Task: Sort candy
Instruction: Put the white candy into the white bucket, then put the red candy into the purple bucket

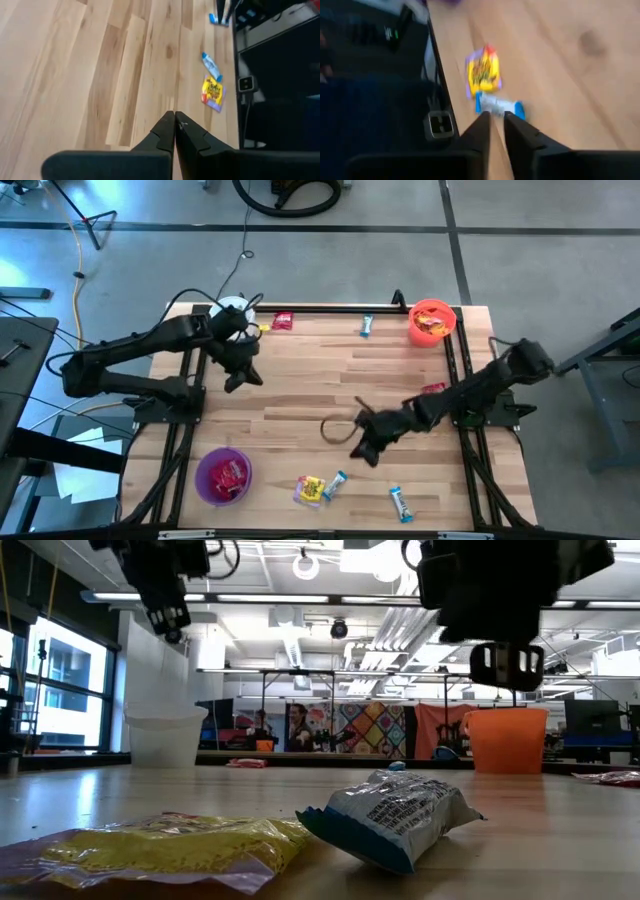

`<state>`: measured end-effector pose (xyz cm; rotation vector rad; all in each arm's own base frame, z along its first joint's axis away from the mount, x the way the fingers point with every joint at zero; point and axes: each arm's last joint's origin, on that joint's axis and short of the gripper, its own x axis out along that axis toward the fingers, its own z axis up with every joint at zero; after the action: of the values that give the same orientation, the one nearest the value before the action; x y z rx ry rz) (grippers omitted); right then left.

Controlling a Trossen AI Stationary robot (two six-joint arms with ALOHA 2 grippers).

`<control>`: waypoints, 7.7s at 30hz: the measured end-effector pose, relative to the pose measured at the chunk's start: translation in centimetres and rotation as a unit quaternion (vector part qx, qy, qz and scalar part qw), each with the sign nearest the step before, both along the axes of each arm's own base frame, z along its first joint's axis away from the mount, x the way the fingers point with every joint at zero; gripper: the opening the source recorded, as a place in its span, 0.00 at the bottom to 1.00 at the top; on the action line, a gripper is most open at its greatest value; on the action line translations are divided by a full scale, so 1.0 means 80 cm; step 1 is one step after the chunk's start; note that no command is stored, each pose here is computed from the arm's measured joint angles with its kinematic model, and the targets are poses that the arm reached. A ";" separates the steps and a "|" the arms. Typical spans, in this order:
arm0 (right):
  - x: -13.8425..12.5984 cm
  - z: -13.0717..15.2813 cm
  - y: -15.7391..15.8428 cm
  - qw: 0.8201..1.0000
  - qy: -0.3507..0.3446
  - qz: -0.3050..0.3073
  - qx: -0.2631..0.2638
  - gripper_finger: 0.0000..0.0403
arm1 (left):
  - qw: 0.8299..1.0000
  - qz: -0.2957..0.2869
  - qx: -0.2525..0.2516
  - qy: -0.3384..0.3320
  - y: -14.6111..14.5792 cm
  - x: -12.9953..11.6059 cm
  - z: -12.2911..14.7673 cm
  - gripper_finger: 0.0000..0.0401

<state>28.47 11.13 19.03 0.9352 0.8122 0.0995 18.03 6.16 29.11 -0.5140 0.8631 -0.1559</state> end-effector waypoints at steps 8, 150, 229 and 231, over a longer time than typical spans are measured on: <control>0.041 -0.038 0.029 0.993 0.013 0.107 -0.046 0.39 | 1.000 -0.002 -0.009 -0.004 0.015 -0.009 -0.026 0.00; 0.048 0.124 -0.274 0.921 -0.256 -0.185 -0.226 0.40 | 0.893 0.403 0.187 0.067 0.147 -0.050 -0.004 0.00; -0.168 -0.077 -0.234 0.850 0.505 -0.095 -0.116 0.03 | 0.910 0.374 0.116 -0.138 0.056 -0.074 -0.026 0.38; -0.163 -0.072 -0.235 0.853 0.497 -0.089 -0.129 0.04 | 0.910 0.374 0.110 -0.138 0.054 -0.073 -0.026 0.38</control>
<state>15.41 -7.71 13.26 0.7663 1.6367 -0.7052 12.18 10.50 27.02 -0.5620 0.3538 0.5575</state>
